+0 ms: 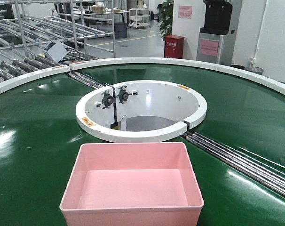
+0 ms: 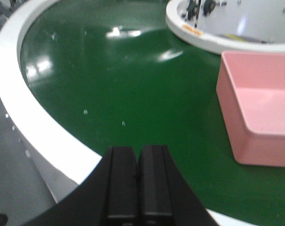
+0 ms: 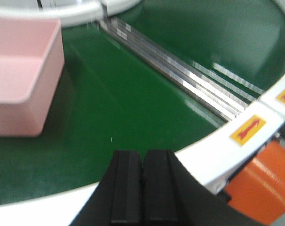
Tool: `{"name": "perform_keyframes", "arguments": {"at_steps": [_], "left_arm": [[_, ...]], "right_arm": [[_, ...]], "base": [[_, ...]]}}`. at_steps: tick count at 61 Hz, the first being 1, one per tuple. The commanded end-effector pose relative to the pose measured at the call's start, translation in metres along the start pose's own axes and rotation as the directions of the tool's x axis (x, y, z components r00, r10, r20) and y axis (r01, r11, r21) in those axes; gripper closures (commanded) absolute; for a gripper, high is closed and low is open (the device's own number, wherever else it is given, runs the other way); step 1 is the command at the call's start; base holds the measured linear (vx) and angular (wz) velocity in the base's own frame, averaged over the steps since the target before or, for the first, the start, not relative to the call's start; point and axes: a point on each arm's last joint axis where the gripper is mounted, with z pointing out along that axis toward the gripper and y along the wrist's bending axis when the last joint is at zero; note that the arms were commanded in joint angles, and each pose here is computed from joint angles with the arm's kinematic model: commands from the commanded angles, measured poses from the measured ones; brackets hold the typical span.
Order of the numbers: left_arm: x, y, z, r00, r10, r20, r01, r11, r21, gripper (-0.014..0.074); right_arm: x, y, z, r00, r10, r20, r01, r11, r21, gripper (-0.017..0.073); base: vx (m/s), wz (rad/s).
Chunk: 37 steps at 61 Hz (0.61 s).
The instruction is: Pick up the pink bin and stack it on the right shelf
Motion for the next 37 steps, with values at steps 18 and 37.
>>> {"name": "perform_keyframes", "arguments": {"at_steps": [18,37], "left_arm": [[-0.012,-0.022,0.042,0.980,0.183,-0.081,-0.167,0.971,0.172,0.0200],[-0.046,-0.075,0.112,0.931,0.324,-0.167,-0.251,0.903,0.350,-0.0006]], "right_arm": [[-0.032,0.022,0.039,0.984,-0.155,-0.088,0.137,0.973,-0.185,0.0181],[-0.082,0.061,0.111,0.949,-0.229,-0.217,0.160,0.943,-0.292,-0.0050]], "base": [[0.00,0.00],[0.00,0.00]]}}
